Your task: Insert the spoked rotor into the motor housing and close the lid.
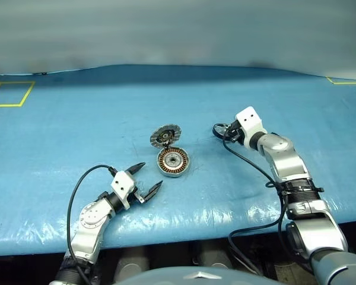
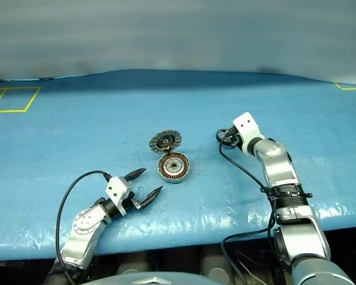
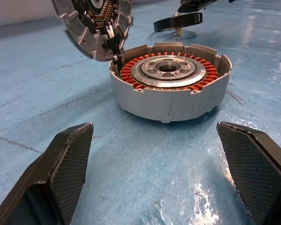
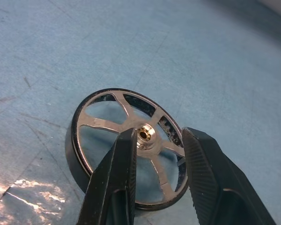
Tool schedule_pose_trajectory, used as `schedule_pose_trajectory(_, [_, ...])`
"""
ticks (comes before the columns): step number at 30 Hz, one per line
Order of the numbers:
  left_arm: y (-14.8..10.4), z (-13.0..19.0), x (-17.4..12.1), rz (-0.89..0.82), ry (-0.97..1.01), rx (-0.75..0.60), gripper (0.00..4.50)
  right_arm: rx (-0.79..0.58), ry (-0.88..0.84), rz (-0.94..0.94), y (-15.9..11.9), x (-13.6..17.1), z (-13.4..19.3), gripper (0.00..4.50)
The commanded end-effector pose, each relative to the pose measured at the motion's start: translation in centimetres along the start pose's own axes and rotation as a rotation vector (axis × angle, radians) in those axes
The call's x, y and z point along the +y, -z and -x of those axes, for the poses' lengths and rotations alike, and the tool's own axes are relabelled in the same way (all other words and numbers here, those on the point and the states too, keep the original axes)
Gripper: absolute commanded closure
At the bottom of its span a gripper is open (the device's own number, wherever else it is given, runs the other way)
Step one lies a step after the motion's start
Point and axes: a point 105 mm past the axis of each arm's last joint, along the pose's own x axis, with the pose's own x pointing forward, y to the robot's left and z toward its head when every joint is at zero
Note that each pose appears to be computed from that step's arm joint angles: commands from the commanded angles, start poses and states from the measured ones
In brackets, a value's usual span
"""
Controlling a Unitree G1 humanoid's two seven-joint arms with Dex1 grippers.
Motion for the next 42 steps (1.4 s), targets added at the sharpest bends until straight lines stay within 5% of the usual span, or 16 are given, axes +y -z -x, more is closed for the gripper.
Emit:
schedule_pose_trajectory(1, [-0.2,0.5,0.3,-0.023,-0.018,-0.004,0.0,0.003,0.028,0.063,-0.4,-1.0,0.3,2.92])
schedule_pose_trajectory(22, [-0.2,0.3,0.3,-0.029,-0.012,0.002,0.0,0.082,-0.048,-0.014,2.5,1.8,-0.2,2.92])
schedule_pose_trajectory(28, [-0.1,0.5,0.2,-0.028,-0.018,0.006,0.0,0.098,-0.093,-0.045,2.9,2.5,-0.7,4.46])
schedule_pose_trajectory(31, [-0.1,0.5,0.3,-0.027,-0.02,0.006,0.0,0.107,-0.09,-0.047,3.2,2.4,-0.8,4.46])
schedule_pose_trajectory(36, [-0.1,0.6,0.2,-0.022,-0.02,0.004,0.0,-0.002,-0.051,-0.113,1.7,1.9,0.0,4.46])
schedule_pose_trajectory(42, [0.2,0.7,-0.1,-0.011,0.006,0.008,0.0,-0.293,-0.322,-0.175,-2.1,6.8,5.0,4.46])
